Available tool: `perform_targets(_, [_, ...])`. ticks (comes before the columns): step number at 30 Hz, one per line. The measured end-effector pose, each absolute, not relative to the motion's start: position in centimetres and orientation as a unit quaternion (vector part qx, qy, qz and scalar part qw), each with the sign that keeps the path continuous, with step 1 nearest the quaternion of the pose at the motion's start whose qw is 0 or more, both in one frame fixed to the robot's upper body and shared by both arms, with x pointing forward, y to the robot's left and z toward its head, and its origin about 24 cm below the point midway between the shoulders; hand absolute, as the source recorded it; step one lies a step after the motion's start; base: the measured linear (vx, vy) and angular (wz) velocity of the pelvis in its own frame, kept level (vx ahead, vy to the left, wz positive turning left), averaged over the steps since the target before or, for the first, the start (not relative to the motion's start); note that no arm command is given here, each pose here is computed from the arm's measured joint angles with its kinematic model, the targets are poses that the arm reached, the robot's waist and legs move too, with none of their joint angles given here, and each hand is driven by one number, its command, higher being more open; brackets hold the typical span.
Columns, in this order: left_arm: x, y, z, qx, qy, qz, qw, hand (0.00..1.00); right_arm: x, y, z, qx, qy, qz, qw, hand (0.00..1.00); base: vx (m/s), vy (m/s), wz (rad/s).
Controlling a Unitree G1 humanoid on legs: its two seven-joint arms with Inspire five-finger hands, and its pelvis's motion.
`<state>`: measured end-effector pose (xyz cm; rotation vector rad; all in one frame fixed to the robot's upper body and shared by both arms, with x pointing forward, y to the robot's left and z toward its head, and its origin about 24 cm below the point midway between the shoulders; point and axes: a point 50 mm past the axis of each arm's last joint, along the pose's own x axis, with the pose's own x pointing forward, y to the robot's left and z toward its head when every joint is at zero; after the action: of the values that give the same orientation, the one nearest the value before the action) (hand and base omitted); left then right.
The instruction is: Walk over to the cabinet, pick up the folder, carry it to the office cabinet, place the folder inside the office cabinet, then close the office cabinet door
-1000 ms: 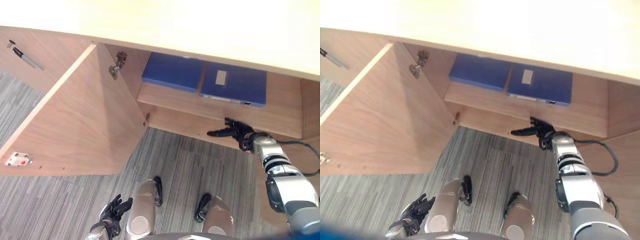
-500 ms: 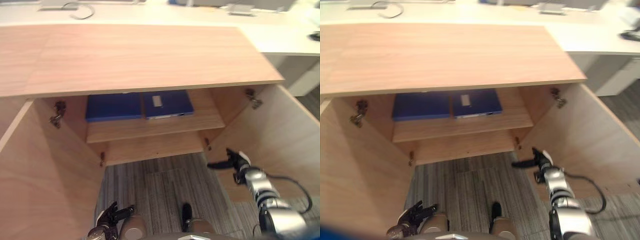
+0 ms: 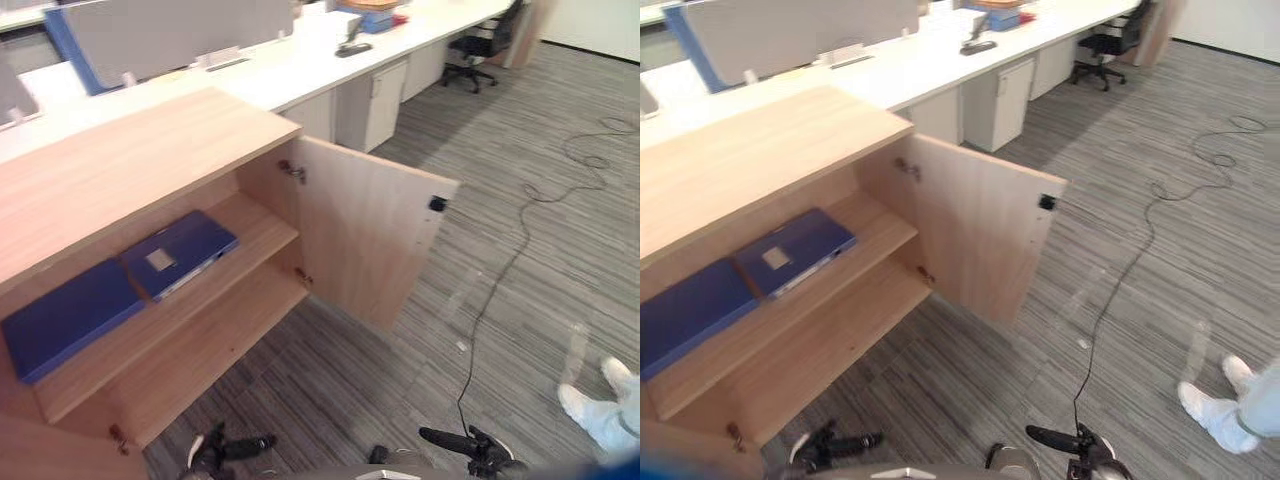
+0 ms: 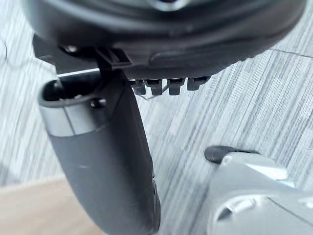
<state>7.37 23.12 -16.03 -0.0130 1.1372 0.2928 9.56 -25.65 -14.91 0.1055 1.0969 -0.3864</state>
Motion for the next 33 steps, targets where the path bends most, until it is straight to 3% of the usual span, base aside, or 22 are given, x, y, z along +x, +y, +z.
perform_targets(6, [7.3,22.8,-16.2,-0.015,0.541,0.143,0.829,1.00,10.0,-28.2,-13.7,0.068,0.470,-0.271,0.837,1.00,0.04,-0.096,-0.38])
perform_targets(11, [8.1,21.6,-16.2,-0.029,0.533,0.132,0.835,1.00,12.5,-29.4,-11.7,0.041,0.411,-0.283,0.866,1.00,0.09,0.052,-0.04])
perform_targets(20, [8.9,21.8,-15.9,0.001,0.522,0.117,0.845,1.00,22.1,-28.0,-6.3,-0.038,0.283,-0.221,0.933,1.00,0.02,0.051,0.03])
perform_targets(27, [8.3,21.3,-16.1,0.005,0.530,0.103,0.842,1.00,29.0,-29.1,-0.3,-0.027,0.177,-0.234,0.956,1.00,-0.05,0.025,0.22])
perform_targets(33, [6.8,21.0,-16.4,-0.006,0.545,0.102,0.832,1.00,32.4,-29.8,2.5,0.027,0.161,-0.246,0.955,1.00,-0.06,0.005,0.32])
